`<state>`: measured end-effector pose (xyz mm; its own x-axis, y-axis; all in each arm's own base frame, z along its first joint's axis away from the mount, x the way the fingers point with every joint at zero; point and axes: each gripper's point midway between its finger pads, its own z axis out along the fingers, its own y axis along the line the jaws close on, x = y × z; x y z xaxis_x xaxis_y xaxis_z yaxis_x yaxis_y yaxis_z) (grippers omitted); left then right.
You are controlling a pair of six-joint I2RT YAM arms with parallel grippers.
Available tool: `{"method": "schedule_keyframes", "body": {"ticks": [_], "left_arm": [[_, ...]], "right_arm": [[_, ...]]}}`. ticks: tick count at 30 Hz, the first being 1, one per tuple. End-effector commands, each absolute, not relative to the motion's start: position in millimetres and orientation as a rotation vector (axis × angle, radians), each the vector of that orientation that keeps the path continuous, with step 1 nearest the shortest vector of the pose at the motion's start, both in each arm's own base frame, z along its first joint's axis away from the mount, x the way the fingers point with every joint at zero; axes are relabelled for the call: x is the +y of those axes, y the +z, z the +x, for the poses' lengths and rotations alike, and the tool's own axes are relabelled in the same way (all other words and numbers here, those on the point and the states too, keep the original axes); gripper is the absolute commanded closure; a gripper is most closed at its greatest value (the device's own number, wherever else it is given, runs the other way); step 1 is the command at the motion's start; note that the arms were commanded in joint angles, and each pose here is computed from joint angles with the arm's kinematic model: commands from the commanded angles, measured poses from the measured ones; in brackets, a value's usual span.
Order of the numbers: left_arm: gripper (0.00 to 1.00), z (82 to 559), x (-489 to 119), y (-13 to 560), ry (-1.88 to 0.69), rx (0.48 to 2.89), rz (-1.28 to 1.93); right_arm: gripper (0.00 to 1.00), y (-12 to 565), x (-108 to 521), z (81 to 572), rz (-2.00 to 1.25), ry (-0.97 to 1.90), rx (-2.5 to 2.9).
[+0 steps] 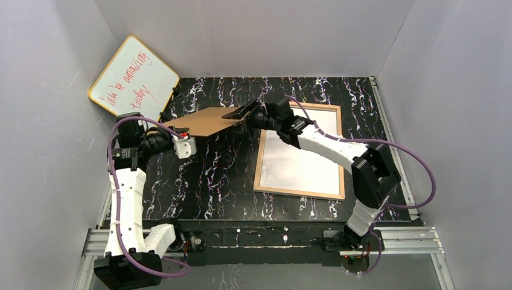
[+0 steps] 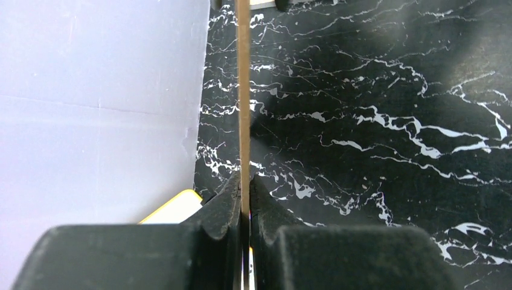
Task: Put the photo into the frame
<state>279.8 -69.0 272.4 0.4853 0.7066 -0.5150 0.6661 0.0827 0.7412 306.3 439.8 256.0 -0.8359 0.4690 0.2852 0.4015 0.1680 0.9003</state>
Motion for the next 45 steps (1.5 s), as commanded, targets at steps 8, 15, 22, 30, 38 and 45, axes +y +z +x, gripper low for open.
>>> {"method": "schedule_keyframes", "body": {"ticks": [8, 15, 22, 30, 38, 45], "left_arm": [[1.00, 291.2, -78.3, 334.0, -0.001, 1.180, 1.443], [1.00, 270.2, -103.0, 378.8, -0.209, 1.117, 1.406], [1.00, 247.9, -112.4, 396.3, -0.300, 1.121, 1.369], [1.00, 233.8, -117.3, 395.0, -0.333, 1.115, 1.371], [1.00, 229.0, -119.0, 390.7, -0.361, 1.126, 1.365], [1.00, 228.3, -118.3, 386.8, -0.358, 1.134, 1.369]], "right_arm": [[0.01, 395.8, 325.0, 270.7, -0.199, 1.613, 1.979], [0.01, 415.2, 297.5, 263.2, -0.850, 1.101, 1.663], [0.01, 424.4, 308.4, 250.0, -1.199, 0.892, 1.367], [0.03, 425.1, 328.0, 244.4, -1.348, 0.791, 1.154], [0.09, 400.1, 355.9, 253.4, -1.410, 0.793, 1.158], [0.18, 383.4, 372.8, 268.2, -1.442, 0.794, 1.176]]}}
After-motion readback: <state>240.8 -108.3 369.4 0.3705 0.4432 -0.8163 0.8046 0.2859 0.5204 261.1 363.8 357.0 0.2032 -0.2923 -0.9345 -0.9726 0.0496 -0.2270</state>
